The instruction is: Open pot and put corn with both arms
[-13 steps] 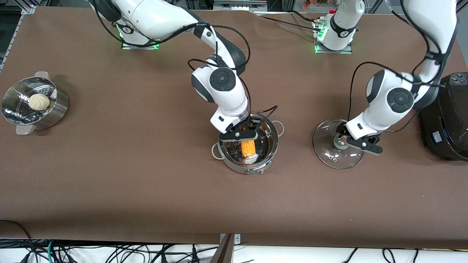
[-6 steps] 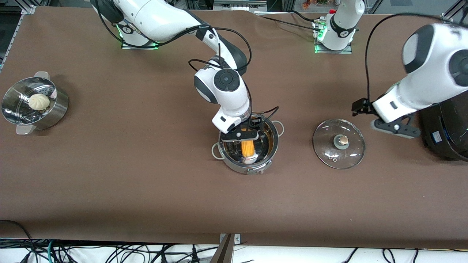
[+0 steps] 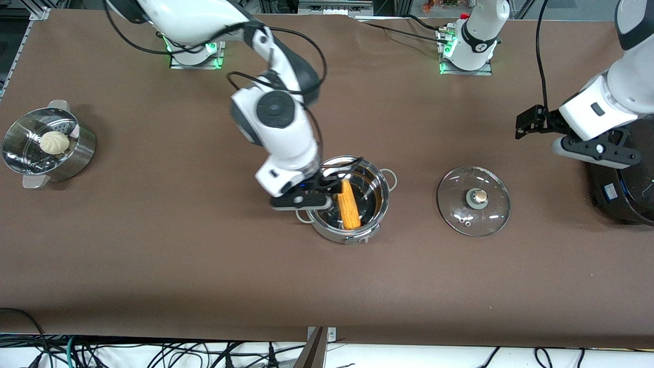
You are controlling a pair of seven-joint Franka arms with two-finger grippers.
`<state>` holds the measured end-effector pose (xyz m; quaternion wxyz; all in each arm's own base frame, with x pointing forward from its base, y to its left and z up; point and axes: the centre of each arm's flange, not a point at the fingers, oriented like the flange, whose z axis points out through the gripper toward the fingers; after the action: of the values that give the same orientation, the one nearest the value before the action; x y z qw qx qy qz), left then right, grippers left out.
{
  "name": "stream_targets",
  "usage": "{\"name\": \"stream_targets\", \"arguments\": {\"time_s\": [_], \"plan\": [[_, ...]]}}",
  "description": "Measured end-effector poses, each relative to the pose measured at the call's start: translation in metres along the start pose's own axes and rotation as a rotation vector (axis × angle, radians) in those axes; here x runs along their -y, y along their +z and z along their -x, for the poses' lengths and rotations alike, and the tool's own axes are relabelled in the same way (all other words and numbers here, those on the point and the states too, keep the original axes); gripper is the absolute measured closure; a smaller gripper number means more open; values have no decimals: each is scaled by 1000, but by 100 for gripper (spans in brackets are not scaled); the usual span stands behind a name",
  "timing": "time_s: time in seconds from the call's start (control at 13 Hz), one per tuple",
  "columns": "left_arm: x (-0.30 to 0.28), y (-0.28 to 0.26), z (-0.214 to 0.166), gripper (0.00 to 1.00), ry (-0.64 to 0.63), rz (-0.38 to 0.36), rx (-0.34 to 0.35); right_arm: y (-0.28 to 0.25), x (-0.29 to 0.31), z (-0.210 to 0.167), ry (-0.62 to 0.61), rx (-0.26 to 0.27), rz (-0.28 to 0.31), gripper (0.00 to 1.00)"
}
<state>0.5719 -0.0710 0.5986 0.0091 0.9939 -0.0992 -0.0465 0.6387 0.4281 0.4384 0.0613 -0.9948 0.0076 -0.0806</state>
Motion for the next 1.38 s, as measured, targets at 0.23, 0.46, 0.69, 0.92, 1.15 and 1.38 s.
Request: {"name": "stream_targets", "arguments": {"time_s": [0.23, 0.46, 0.69, 0.92, 1.15, 1.38], "plan": [[12, -16, 14, 0, -43, -21, -15, -59, -90, -39, -25, 37, 33, 0], [33, -18, 24, 0, -88, -26, -19, -93, -179, -67, -84, 58, 66, 0], [35, -9, 25, 0, -115, -24, 0, -135, -257, -78, -22, 55, 81, 0], [35, -9, 25, 0, -119, -23, 1, -166, -340, -65, 114, 72, 82, 0], [34, -8, 25, 0, -121, -23, 2, -188, -396, -39, 212, 84, 122, 0], [34, -8, 25, 0, -121, -23, 2, -198, -406, 3, 232, 131, 141, 0]]}}
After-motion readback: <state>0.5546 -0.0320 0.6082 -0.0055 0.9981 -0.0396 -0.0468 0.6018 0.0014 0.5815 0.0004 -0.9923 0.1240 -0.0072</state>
